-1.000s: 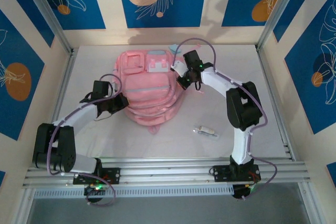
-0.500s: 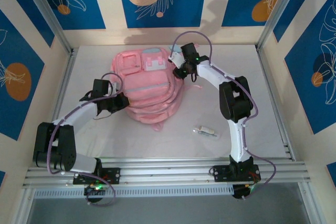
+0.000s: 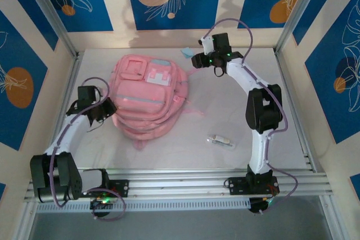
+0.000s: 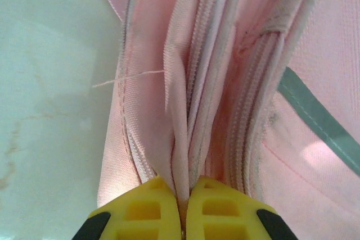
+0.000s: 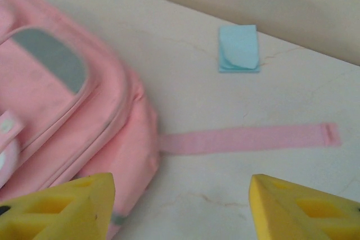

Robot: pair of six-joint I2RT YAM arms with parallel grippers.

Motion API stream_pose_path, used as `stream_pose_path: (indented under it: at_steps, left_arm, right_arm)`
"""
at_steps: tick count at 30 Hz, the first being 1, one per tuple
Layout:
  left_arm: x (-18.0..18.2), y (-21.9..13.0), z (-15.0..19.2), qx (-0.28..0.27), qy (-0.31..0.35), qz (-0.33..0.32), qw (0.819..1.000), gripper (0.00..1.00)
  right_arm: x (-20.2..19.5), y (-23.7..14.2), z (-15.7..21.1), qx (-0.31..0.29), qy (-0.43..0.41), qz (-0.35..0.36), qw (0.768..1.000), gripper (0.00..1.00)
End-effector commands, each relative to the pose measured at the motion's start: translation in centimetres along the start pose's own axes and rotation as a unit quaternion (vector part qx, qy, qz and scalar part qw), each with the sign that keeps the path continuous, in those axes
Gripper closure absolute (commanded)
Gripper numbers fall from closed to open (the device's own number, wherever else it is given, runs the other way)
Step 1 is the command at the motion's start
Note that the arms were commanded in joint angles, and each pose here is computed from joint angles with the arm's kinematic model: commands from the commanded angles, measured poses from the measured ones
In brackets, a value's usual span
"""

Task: Pack the student bag

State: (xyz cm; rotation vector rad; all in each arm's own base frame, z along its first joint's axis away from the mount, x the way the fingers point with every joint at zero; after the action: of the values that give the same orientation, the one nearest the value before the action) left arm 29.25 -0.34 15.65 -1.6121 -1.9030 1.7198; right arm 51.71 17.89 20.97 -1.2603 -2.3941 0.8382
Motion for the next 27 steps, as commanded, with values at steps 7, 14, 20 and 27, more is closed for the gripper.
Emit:
stream_pose_path:
  at_steps: [7, 14, 20, 27]
  left_arm:
    - [1.0, -1.8, -3.8, -0.081, -0.028, -0.039, 0.996, 0.62]
    - [-1.4, -1.7, -3.5, -0.038, -0.046, 0.02, 0.998, 0.29]
    - [-4.2, -2.2, -2.9, -0.037, -0.046, 0.071, 0.996, 0.3]
    - [-6.6, -1.4, -1.8, -0.016, -0.044, 0.106, 0.993, 0.3]
  right_arm:
    - [-2.4, 8.8, 1.0, 0.039, 0.116, 0.044, 0.992, 0.36]
    - [-3.0, 12.3, 0.8, 0.035, 0.239, 0.024, 0.97, 0.36]
    - [-4.0, 13.3, 0.5, -0.004, 0.416, -0.035, 0.909, 0.39]
    - [-3.9, 16.3, 0.7, -0.026, 0.568, -0.095, 0.817, 0.42]
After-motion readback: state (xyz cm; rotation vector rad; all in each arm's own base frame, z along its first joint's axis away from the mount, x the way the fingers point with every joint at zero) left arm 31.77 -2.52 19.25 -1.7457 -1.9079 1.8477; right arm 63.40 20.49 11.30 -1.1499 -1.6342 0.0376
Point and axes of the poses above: each hand's point on the last joint's axis, 136 mm out from that joint toward the fingers, its own y axis out along the fingers, its own x axis along the line the jaws close on, z = x × y, the point moved 5 cm from there along -y, back along the fingers, and after that the axes turned 9 degrees about -y, right-handed, at the moved point
